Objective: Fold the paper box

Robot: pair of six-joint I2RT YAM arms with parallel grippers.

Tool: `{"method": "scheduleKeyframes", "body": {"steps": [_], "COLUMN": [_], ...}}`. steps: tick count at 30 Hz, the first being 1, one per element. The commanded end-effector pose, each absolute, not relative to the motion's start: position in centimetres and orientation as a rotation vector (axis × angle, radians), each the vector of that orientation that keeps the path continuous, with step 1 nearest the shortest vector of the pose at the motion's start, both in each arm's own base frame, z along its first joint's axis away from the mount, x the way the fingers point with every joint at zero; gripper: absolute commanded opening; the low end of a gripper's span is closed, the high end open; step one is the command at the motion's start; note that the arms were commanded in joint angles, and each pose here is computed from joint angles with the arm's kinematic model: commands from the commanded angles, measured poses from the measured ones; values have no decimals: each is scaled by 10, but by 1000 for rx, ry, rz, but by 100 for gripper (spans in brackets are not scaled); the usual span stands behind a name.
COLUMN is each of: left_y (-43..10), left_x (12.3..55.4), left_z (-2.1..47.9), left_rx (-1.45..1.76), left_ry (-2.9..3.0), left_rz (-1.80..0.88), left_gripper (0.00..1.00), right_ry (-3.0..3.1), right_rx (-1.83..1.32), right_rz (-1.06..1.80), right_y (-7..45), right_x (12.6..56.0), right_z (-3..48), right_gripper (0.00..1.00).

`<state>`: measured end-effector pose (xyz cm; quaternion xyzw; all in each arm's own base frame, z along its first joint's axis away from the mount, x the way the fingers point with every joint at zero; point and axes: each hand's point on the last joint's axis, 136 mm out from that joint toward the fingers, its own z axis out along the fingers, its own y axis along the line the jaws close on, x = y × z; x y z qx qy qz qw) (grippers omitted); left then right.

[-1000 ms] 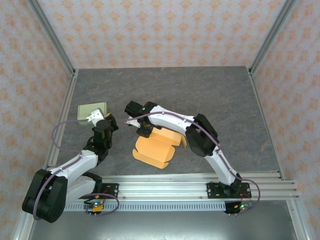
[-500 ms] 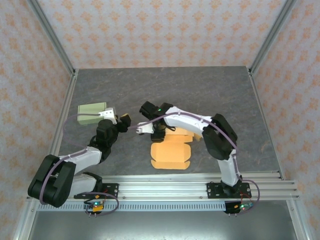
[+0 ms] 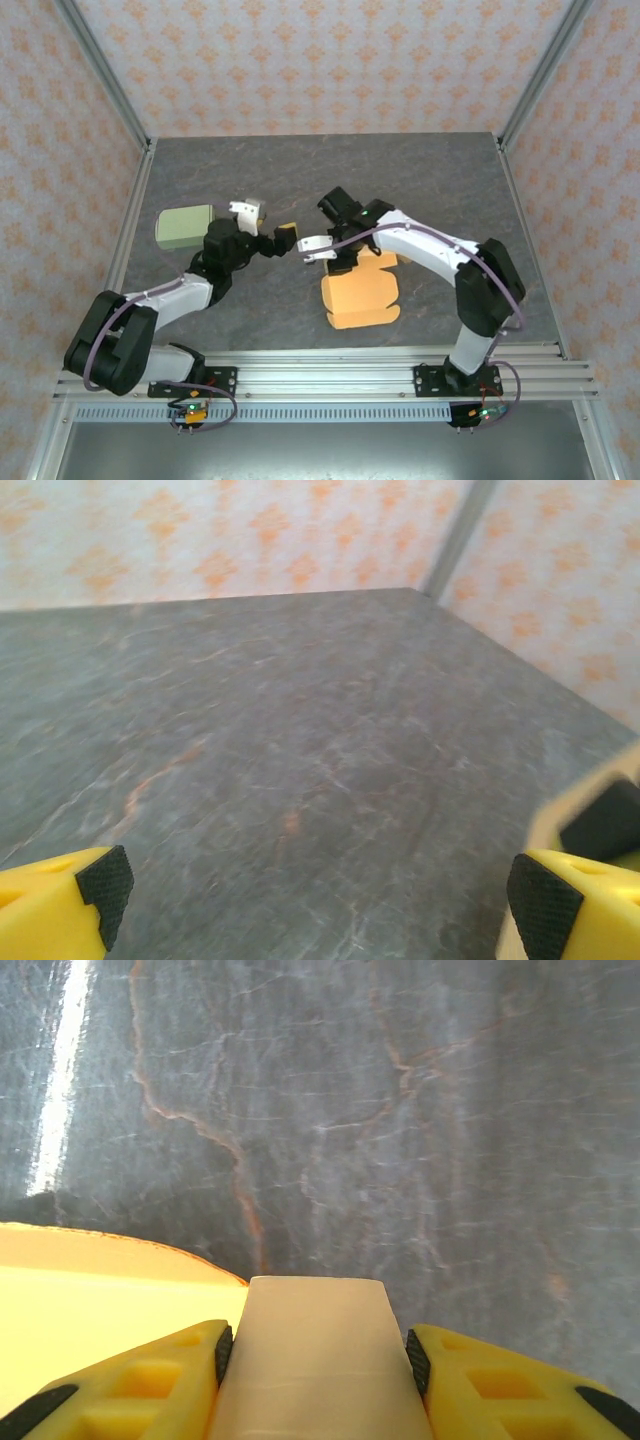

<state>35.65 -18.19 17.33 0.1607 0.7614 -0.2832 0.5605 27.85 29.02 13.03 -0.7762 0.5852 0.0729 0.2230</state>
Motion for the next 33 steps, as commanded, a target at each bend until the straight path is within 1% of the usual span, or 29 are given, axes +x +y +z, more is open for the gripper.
{"method": "scheduleKeyframes", "body": {"steps": [1, 4, 13, 17, 21, 24, 26, 28, 29, 31, 33], "left_y": [-206, -224, -239, -228, -183, -164, -163, -164, -166, -168, -174], "left_x": [333, 322, 311, 321, 354, 363, 364, 364, 363, 362, 360], "left_z": [156, 146, 135, 135, 127, 123, 124, 124, 124, 125, 125], "left_rx": [606, 744, 866, 787, 561, 446, 433, 445, 457, 470, 498], "left_ry": [1758, 1757, 1755, 1758, 1876, 1906, 1896, 1903, 1900, 1896, 1892], "left_rz": [-718, -704, -708, -625, -385, -407, -405, -405, -408, -410, -423], "left_gripper": [100, 99, 98, 97, 98, 98, 98, 98, 98, 98, 98], "right_ry": [1482, 1457, 1462, 1531, 1598, 1637, 1674, 1693, 1694, 1705, 1711], "right_rx": [-2169, -2199, -2229, -2256, -2220, -2215, -2205, -2190, -2185, -2173, -2158], "right_rz": [240, 228, 188, 158, 128, 133, 126, 128, 126, 133, 143], "right_y": [289, 280, 271, 267, 269, 272, 271, 272, 272, 271, 271], "right_x": [273, 272, 269, 275, 288, 292, 295, 295, 296, 294, 292], "right_z": [147, 144, 144, 126, 106, 95, 90, 91, 92, 98, 105], "right_gripper": [36, 36, 36, 38, 38, 40, 46, 59, 62, 68, 71]}}
